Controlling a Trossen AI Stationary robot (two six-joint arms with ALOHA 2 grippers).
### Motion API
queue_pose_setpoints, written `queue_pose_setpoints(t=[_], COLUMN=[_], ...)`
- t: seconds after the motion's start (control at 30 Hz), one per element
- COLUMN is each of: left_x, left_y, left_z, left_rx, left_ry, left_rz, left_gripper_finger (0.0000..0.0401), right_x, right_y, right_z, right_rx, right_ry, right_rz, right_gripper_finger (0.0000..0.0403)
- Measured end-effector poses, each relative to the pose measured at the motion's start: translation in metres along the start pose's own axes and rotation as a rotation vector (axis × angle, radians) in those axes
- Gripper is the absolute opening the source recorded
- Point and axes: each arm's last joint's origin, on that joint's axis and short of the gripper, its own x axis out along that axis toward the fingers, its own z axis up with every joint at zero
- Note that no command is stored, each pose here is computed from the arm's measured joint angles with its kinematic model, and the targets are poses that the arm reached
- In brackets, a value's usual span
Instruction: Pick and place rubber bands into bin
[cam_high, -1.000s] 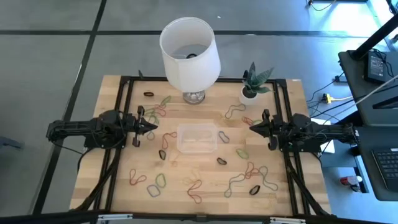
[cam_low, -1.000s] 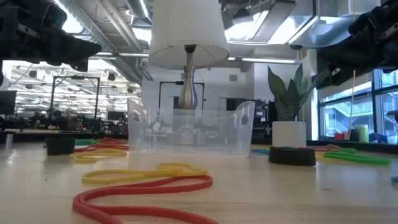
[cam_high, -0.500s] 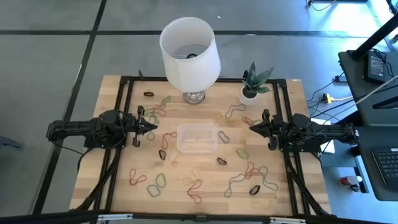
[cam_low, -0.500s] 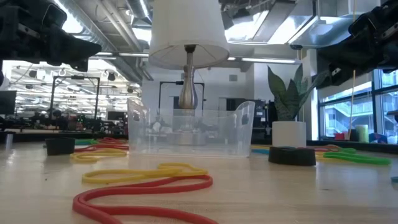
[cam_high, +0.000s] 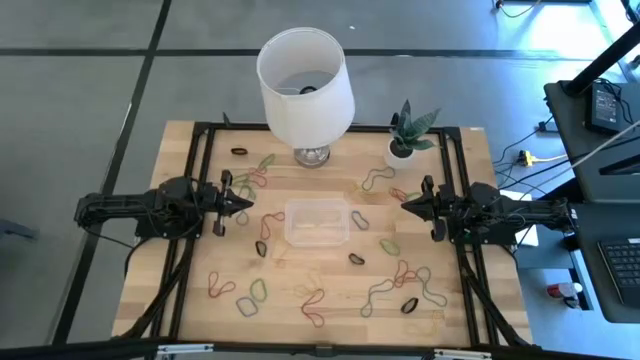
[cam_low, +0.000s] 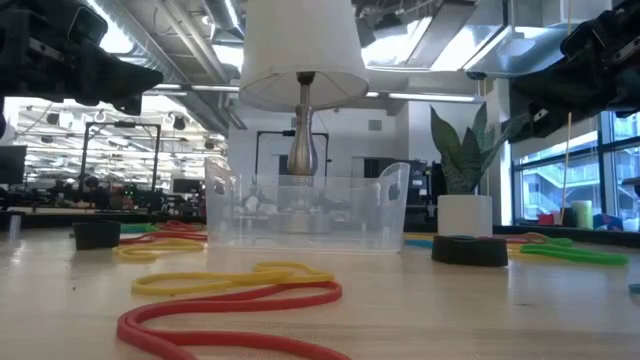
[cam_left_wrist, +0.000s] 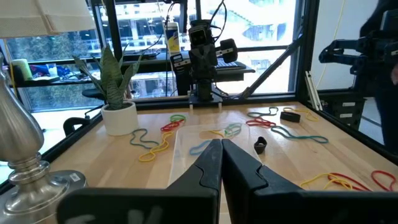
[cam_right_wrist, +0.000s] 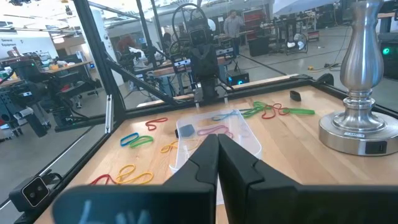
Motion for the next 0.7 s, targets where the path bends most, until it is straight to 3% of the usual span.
queue_pose_setpoints(t=[0.27,0.43,0.57,0.7], left_x=[0.0,0.0,0.0,0.0], left_y=[0.0,0.0,0.0,0.0], left_z=[0.0,0.0,0.0,0.0], left_rx=[0.0,0.0,0.0,0.0], left_ry=[0.0,0.0,0.001,0.0], left_rz=[0.0,0.0,0.0,0.0], left_gripper_finger=[0.0004,0.0004,0.0004,0.0004], right_x=[0.0,0.0,0.0,-0.002], right_y=[0.0,0.0,0.001,0.003], right_z=[0.0,0.001,0.01,0.028], right_rx=[-0.001,-0.103,-0.105,-0.178], right_ry=[-0.002,-0.011,-0.085,-0.09], right_rz=[0.0,0.001,-0.01,-0.09], right_gripper_finger=[0.0014,0.0009,0.0004,0.0002])
